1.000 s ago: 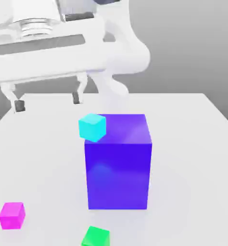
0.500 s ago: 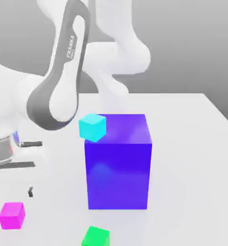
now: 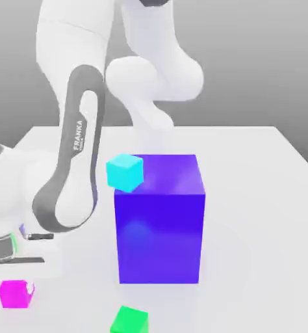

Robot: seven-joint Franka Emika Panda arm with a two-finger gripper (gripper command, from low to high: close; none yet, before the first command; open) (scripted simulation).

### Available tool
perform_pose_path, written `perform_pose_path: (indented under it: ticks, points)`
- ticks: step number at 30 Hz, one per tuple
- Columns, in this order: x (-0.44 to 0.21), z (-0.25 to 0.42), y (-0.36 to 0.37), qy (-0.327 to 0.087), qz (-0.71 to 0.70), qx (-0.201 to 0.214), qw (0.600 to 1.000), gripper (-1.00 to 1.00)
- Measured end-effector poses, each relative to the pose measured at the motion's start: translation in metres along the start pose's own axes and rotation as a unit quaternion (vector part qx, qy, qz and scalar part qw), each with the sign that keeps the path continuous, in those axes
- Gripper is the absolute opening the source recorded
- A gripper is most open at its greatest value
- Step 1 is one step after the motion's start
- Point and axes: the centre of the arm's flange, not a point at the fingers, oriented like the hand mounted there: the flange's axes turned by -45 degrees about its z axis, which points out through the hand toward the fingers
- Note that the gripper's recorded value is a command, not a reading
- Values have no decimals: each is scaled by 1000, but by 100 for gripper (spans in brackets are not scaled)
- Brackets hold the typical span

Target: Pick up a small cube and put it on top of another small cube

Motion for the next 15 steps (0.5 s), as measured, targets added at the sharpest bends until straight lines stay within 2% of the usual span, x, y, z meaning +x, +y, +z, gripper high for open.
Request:
perform_pose_path:
  ticks: [2,8,11,15]
  points:
    - [0,-22,-2,0,-6,1,1000,-100]
    - [38,-44,-61,0,-211,3,977,-100]
    - [56,-53,-96,1,-321,3,947,-100]
    - [75,-64,-144,1,-460,2,888,-100]
